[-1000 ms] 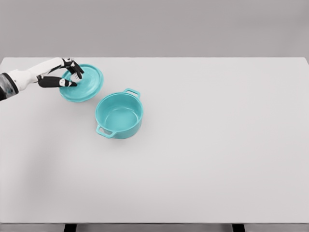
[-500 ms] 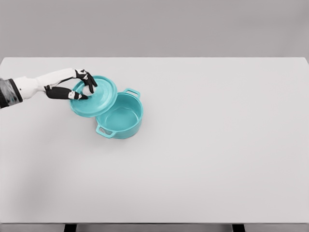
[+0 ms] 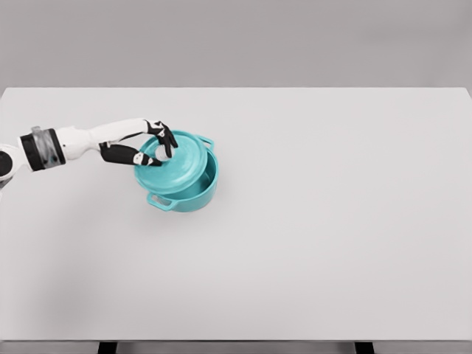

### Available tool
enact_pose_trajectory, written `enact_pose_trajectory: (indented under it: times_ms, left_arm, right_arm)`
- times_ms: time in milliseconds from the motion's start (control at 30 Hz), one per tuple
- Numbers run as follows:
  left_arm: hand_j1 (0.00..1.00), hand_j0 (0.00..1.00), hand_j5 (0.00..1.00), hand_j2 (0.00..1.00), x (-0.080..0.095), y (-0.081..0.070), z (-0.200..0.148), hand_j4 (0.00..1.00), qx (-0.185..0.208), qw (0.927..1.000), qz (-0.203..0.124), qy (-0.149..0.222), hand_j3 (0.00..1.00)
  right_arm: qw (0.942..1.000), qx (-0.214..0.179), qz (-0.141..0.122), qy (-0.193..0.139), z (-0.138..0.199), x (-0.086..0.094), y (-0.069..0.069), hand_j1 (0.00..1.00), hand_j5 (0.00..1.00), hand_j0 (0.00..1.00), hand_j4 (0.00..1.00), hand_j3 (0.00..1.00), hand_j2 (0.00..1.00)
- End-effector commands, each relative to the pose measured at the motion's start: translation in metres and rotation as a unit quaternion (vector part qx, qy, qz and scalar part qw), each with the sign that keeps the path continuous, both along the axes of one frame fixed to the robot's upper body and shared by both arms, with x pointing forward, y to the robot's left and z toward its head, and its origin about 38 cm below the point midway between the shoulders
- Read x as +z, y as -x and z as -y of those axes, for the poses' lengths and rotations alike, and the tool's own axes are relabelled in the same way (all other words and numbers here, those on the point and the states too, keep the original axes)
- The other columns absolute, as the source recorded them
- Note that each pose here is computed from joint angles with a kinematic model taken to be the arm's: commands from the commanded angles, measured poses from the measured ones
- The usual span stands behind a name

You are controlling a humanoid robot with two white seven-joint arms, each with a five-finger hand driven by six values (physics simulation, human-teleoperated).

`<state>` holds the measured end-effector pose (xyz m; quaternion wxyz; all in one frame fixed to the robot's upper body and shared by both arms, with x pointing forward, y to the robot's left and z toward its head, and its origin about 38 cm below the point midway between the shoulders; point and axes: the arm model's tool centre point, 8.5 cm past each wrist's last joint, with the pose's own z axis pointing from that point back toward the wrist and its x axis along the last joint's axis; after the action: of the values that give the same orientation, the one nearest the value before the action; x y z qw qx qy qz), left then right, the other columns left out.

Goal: Cover the pot with left arm

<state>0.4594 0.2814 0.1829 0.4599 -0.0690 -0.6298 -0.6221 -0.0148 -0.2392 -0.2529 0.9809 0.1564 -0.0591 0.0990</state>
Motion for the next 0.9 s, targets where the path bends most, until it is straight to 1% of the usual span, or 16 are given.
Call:
enact_pose_trajectory:
  times_ms: [0, 267, 300, 467, 533, 600, 633, 867]
  left_arm:
    - [0.41, 0.41, 0.41, 0.41, -0.001, 0.0, 0.005, 0.41, -0.003, 1.0, -0.003, 0.004, 0.41]
    - [0.41, 0.41, 0.41, 0.41, -0.002, 0.0, 0.008, 0.41, -0.005, 1.0, -0.003, 0.007, 0.41]
    - [0.41, 0.41, 0.41, 0.41, -0.004, 0.001, 0.01, 0.41, -0.008, 0.9999, -0.006, 0.004, 0.41]
    - [0.41, 0.41, 0.41, 0.41, -0.003, -0.001, 0.01, 0.41, -0.008, 0.9999, -0.006, -0.003, 0.41]
    - [0.41, 0.41, 0.41, 0.41, -0.005, -0.001, 0.01, 0.41, -0.007, 0.9999, -0.008, -0.012, 0.41]
    - [0.41, 0.41, 0.41, 0.41, -0.004, -0.002, 0.011, 0.41, -0.009, 0.9999, -0.006, -0.012, 0.41]
    - [0.41, 0.41, 0.41, 0.41, -0.006, -0.002, 0.019, 0.41, -0.014, 0.9999, -0.007, -0.007, 0.41]
    - [0.42, 0.42, 0.42, 0.42, -0.005, -0.002, 0.019, 0.42, -0.015, 0.9999, -0.005, -0.006, 0.42]
  right_arm:
    - [1.0, 0.0, 0.0, 0.0, 0.0, 0.0, 0.0, 1.0, 1.0, 1.0, 1.0, 1.0, 1.0]
    - [1.0, 0.0, 0.0, 0.0, 0.0, 0.0, 0.0, 1.0, 1.0, 1.0, 1.0, 1.0, 1.0]
    - [1.0, 0.0, 0.0, 0.0, 0.0, 0.0, 0.0, 1.0, 1.0, 1.0, 1.0, 1.0, 1.0]
    - [1.0, 0.0, 0.001, 0.0, 0.0, 0.0, 0.0, 1.0, 1.0, 1.0, 1.0, 1.0, 1.0]
    - [1.0, 0.0, 0.0, 0.0, 0.0, 0.0, 0.0, 1.0, 1.0, 1.0, 1.0, 1.0, 1.0]
    - [1.0, 0.0, 0.0, 0.0, 0.0, 0.0, 0.0, 1.0, 1.0, 1.0, 1.0, 1.0, 1.0]
    - [1.0, 0.0, 0.0, 0.0, 0.0, 0.0, 0.0, 1.0, 1.0, 1.0, 1.0, 1.0, 1.0]
    - [1.0, 0.0, 0.0, 0.0, 0.0, 0.0, 0.0, 1.0, 1.0, 1.0, 1.0, 1.0, 1.0]
